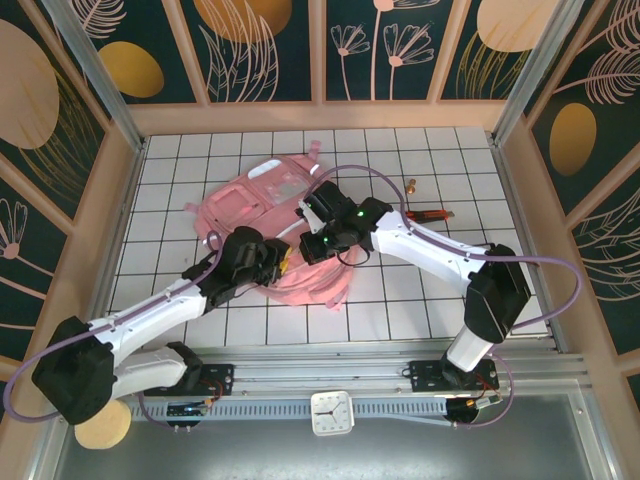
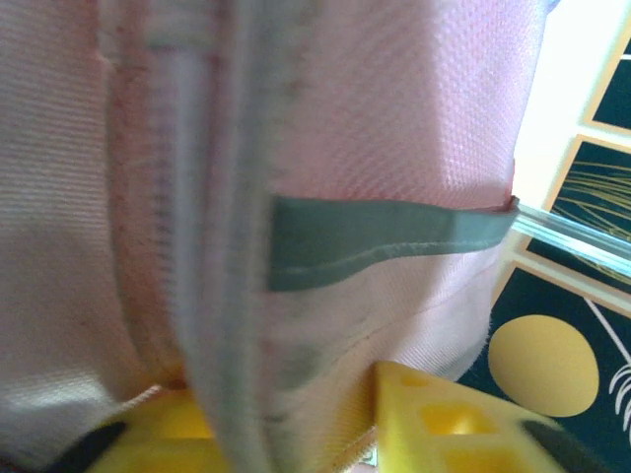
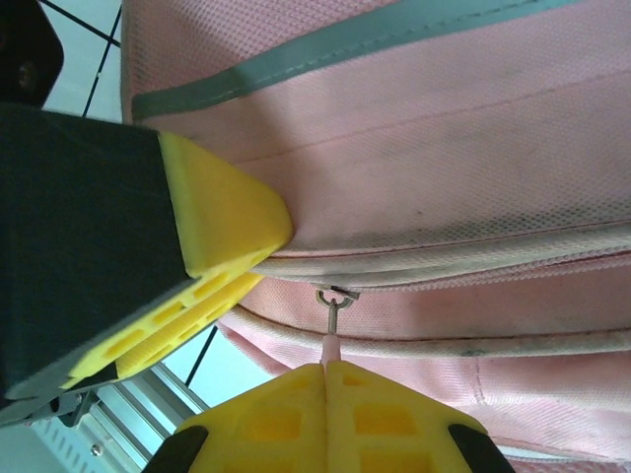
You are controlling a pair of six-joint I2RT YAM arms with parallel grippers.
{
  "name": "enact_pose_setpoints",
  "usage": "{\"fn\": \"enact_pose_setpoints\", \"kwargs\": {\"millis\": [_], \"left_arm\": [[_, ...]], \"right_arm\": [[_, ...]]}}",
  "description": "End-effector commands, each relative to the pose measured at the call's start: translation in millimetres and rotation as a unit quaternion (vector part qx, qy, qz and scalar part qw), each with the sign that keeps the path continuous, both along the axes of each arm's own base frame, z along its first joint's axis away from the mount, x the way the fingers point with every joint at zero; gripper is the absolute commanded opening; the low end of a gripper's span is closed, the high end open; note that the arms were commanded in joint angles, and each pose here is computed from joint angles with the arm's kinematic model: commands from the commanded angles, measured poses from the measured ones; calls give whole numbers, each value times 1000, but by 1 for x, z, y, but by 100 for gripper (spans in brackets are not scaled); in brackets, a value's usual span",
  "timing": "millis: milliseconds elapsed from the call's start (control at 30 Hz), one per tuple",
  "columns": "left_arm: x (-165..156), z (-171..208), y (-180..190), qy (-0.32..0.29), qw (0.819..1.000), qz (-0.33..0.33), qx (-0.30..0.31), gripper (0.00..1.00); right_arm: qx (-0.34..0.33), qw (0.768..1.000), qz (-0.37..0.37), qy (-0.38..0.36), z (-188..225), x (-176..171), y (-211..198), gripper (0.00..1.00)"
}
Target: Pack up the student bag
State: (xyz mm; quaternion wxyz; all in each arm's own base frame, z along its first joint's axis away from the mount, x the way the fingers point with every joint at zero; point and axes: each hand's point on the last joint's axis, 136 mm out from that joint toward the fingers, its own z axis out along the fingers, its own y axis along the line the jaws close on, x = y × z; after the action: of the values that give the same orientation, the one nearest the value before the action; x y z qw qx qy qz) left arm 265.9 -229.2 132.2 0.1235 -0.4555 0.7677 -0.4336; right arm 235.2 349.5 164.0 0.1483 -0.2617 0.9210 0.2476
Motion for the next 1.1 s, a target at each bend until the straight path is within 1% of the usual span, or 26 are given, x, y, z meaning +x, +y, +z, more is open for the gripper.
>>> {"fn": "enact_pose_setpoints", "kwargs": {"millis": [0, 67, 100, 233, 333, 367, 400, 433, 467, 500, 600, 667, 833, 1067], "left_arm": [[16, 18, 3, -41, 999, 18, 7, 14], [14, 20, 7, -44, 999, 19, 15, 2], [12, 21, 9, -45, 999, 17, 20, 0], [3, 22, 16, -43, 998, 6, 40, 0], [-2, 25, 24, -48, 997, 6, 53, 0], [-3, 27, 25, -50, 997, 5, 55, 0], [-4, 28, 25, -51, 997, 4, 55, 0], [-4, 28, 24, -51, 997, 1, 54, 0], [-4, 29, 23, -52, 997, 0, 53, 0], [-3, 29, 21, -53, 997, -3, 51, 0], [0, 30, 15, -55, 997, -10, 46, 0], [3, 33, 13, -58, 997, -13, 46, 0], [5, 34, 7, -57, 997, -23, 42, 0], [-1, 32, 9, -53, 998, -24, 34, 0]], "right_arm": [[4, 1000, 13, -4, 8, -9, -1, 0], [-7, 1000, 14, -7, 3, -7, -6, 0], [-11, 1000, 14, -8, 1, -6, -8, 0], [-29, 999, 8, -18, -5, 3, -22, 0], [-16, 1000, 6, -11, -2, 9, -29, 0], [-2, 1000, 12, -5, 2, 8, -29, 11], [18, 1000, 20, 4, 7, 6, -27, 27], [40, 999, 30, 18, 11, 2, -25, 38], [58, 997, 35, 28, 14, -1, -23, 43], [77, 995, 42, 40, 16, -4, -20, 45], [107, 990, 63, 60, 19, -12, -12, 46], [114, 988, 78, 61, 18, -18, -8, 46], [100, 989, 96, 52, 2, -25, -3, 46], [57, 995, 74, 33, -21, -4, -4, 46]]}}
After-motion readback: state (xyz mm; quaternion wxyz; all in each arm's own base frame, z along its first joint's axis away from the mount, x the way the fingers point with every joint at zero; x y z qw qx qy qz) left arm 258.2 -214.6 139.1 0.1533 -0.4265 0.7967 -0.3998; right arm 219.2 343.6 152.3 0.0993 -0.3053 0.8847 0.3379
